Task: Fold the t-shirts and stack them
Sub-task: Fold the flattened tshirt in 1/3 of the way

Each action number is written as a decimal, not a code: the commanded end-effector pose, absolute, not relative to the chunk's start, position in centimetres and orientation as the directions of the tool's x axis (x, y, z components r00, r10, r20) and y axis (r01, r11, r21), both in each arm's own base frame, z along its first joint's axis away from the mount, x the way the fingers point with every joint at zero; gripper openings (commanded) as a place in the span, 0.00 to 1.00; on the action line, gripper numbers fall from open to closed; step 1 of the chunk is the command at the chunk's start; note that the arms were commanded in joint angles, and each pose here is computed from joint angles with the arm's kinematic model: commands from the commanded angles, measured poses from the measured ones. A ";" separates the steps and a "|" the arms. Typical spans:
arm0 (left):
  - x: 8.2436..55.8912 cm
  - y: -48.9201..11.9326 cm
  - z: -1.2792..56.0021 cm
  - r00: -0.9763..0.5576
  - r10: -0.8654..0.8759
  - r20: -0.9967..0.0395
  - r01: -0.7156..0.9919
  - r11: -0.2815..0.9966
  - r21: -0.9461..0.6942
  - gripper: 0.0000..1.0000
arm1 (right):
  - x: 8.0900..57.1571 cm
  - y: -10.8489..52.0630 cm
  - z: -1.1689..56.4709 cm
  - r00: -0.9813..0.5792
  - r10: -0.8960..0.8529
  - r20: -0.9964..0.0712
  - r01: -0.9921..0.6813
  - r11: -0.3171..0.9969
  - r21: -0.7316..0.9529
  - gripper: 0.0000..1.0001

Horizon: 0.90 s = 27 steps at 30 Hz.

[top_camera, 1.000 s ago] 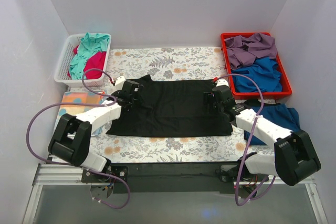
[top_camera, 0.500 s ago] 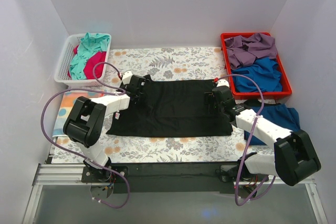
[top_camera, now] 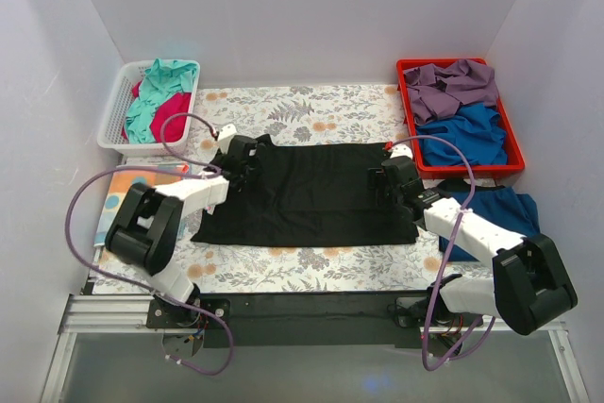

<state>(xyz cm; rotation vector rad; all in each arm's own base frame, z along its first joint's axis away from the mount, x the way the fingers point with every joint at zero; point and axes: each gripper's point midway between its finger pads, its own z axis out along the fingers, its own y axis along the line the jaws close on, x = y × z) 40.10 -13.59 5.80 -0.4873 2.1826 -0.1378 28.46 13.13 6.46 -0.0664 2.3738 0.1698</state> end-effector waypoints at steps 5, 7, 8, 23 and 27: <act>33.1 -10.3 10.6 -0.461 -0.513 -0.724 -0.370 0.853 -0.369 0.50 | 28.5 13.1 6.7 -0.704 0.011 -0.711 -0.093 0.990 0.107 0.77; 31.7 -9.8 9.6 -0.485 -0.521 -0.702 -0.396 0.847 -0.355 0.50 | 28.3 13.1 6.4 -0.709 0.015 -0.705 -0.091 0.990 0.112 0.77; 30.2 -9.4 8.1 -0.513 -0.536 -0.671 -0.430 0.837 -0.340 0.50 | 28.1 13.1 6.2 -0.716 0.017 -0.698 -0.090 0.989 0.116 0.77; 22.6 -6.9 2.2 -0.555 -0.616 -0.559 -0.542 0.778 -0.319 0.47 | 26.5 12.8 4.4 -0.751 0.042 -0.659 -0.068 0.988 0.139 0.75; 21.0 -6.2 0.4 -0.554 -0.670 -0.495 -0.654 0.718 -0.240 0.33 | 26.4 12.9 4.4 -0.752 0.049 -0.657 -0.066 0.987 0.149 0.73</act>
